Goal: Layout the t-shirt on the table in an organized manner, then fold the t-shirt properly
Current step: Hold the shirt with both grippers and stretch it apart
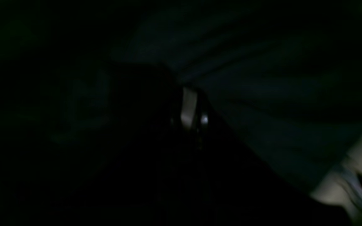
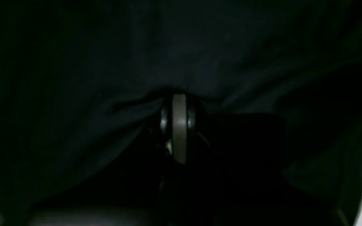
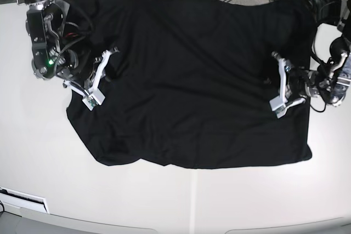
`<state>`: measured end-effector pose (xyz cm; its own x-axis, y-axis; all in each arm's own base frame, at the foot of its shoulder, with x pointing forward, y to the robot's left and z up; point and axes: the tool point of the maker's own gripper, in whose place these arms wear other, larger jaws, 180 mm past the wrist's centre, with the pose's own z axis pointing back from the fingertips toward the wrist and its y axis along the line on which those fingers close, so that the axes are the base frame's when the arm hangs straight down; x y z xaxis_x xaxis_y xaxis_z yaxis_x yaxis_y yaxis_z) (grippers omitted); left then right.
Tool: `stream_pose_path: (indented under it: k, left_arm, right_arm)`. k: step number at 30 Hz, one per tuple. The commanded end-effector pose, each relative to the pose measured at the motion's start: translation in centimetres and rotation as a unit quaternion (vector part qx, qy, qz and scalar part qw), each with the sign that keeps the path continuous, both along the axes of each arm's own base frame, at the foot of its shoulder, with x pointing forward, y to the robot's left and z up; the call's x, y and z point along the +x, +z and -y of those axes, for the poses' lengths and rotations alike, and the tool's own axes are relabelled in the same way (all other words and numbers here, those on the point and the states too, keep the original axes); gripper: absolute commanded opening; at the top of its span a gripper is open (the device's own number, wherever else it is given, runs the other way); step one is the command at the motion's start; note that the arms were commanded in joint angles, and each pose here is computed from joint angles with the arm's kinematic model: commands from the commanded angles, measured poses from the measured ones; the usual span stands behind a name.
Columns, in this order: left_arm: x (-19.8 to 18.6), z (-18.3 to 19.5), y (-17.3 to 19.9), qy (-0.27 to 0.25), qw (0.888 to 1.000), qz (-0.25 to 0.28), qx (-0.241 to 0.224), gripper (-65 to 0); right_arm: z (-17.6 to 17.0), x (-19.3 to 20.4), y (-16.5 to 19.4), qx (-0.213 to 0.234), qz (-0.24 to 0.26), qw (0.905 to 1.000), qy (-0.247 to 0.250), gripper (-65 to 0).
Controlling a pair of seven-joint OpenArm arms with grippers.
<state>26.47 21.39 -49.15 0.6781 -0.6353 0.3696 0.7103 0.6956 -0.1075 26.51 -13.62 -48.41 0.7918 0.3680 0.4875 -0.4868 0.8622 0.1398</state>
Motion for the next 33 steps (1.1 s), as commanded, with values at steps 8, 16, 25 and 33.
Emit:
stream_pose_path:
  k: [8, 16, 25, 33]
  left_arm:
    - [7.2, -4.1, 1.8, -0.001, 0.978, 0.145, 0.147, -65.0]
    - [8.6, -4.2, 5.5, 0.022, 0.988, 0.035, 0.148, -65.0]
    - [2.6, -4.1, 8.2, 0.000, 0.991, -0.126, 0.048, -65.0]
    - [-1.3, -5.4, 9.1, 0.039, 0.984, -0.172, -0.038, -65.0]
  right_arm:
    - [7.0, 4.0, 0.9, -0.151, 0.032, 0.9826, -0.103, -65.0]
    - [6.0, 6.6, 4.3, -0.112, 0.006, 0.9923, -0.052, -65.0]
    - [1.1, 2.2, 5.5, 0.006, -0.059, 0.9944, 0.088, -65.0]
    - [-0.7, -2.5, 3.6, 0.066, -0.102, 0.9886, 0.090, -65.0]
